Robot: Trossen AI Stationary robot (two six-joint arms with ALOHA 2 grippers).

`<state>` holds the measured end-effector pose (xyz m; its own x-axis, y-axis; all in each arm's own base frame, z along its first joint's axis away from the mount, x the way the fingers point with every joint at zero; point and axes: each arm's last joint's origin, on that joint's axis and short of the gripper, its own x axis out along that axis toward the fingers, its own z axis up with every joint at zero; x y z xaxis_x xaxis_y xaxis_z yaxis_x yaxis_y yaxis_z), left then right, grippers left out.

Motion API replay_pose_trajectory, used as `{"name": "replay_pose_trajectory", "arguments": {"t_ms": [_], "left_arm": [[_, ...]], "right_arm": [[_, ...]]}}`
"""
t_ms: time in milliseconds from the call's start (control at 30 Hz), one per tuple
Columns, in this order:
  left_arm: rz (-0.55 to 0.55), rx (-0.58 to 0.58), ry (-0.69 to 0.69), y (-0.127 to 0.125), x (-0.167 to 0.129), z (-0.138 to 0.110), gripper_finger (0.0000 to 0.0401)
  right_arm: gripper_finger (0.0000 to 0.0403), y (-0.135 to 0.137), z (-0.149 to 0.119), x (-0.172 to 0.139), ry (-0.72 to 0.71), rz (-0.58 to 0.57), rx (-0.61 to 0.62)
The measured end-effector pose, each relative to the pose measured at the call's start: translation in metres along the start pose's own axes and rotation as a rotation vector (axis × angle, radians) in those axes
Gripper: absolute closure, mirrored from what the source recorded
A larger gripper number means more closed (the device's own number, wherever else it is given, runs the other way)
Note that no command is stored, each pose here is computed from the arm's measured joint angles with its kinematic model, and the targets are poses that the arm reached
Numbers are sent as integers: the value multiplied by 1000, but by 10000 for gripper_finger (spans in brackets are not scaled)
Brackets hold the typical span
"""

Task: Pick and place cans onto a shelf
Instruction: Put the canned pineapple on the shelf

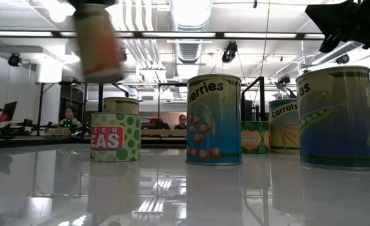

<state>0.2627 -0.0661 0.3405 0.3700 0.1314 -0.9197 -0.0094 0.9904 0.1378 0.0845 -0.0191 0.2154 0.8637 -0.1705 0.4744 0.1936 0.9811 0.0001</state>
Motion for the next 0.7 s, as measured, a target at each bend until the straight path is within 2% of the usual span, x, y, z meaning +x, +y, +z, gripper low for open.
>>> {"name": "replay_pose_trajectory", "arguments": {"t_ms": [133, 233, 367, 500, 700], "left_arm": [[90, -75, -54, 72, -12, 16, 89], [148, -152, -11, 126, -6, 9, 89], [130, -275, 52, 185, 14, -3, 90], [87, -292, 126, 212, 43, -6, 90], [47, -206, 243, 220, 78, -3, 90]], "right_arm": [[394, 0, 0, 0, 5, 0, 0], [394, 0, -2, 0, 24, 0, 1], [394, 0, -5, 0, 48, -1, 1], [394, 0, -5, 0, 57, -9, 0], [394, 0, -6, 0, 63, -9, 1]]}}
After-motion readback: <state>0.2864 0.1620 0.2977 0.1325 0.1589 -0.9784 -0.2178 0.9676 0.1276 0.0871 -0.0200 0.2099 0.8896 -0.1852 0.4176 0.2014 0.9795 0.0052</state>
